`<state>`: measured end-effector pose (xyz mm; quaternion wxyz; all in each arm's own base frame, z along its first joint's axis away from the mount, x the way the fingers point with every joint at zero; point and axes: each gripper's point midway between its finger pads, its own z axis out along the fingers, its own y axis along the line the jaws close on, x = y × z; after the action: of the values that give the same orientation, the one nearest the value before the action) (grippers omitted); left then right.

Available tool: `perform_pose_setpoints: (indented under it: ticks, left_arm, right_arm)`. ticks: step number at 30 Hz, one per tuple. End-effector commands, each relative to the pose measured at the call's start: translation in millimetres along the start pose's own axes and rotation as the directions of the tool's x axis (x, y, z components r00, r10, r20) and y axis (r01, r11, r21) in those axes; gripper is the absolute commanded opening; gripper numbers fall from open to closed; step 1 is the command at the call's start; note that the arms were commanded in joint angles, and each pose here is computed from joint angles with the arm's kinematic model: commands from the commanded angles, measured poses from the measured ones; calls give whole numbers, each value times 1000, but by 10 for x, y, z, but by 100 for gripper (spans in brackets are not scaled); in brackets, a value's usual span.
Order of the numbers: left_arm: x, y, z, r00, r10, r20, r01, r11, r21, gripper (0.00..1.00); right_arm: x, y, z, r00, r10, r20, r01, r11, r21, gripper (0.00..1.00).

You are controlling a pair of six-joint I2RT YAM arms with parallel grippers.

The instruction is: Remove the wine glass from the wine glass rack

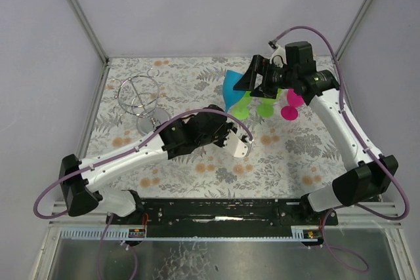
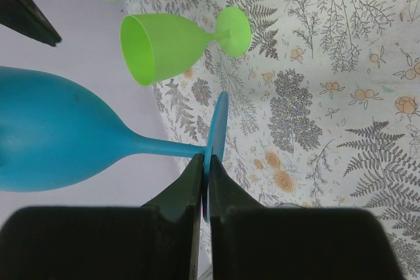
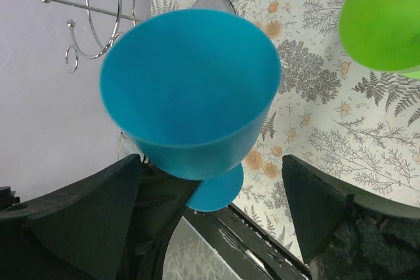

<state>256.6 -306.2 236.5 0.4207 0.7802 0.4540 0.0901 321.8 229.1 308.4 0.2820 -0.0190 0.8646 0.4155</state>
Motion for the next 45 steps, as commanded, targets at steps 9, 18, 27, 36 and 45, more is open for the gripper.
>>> perform_pose_setpoints:
  ticks: [9,18,27,36,45]
  left_arm:
    - [-151,111,-35,998,45,32,-43,997,-66,0]
    - [-177,67,-55,997,61,36,-59,996,-63,0]
    - [-137,14,-40,998,65,19,-63,996,-56,0]
    - [-81,-19,-22,1000,19,-5,-19,998,-58,77]
    - [-133,107,-45,993,-112,30,114,991,-72,100]
  right_arm:
    - [70,283,224,998,-61,-32,57,994,-95,95]
    - [101,223,296,998,-52,-39,49,996,-71,92]
    - [44,155,319,999,-30,-27,29,999,-20,67]
    - [-160,-339,-93,983,-151,100,110,935,338,65]
    - [-174,-1034,-813,930,-316,187,96,702,705,66]
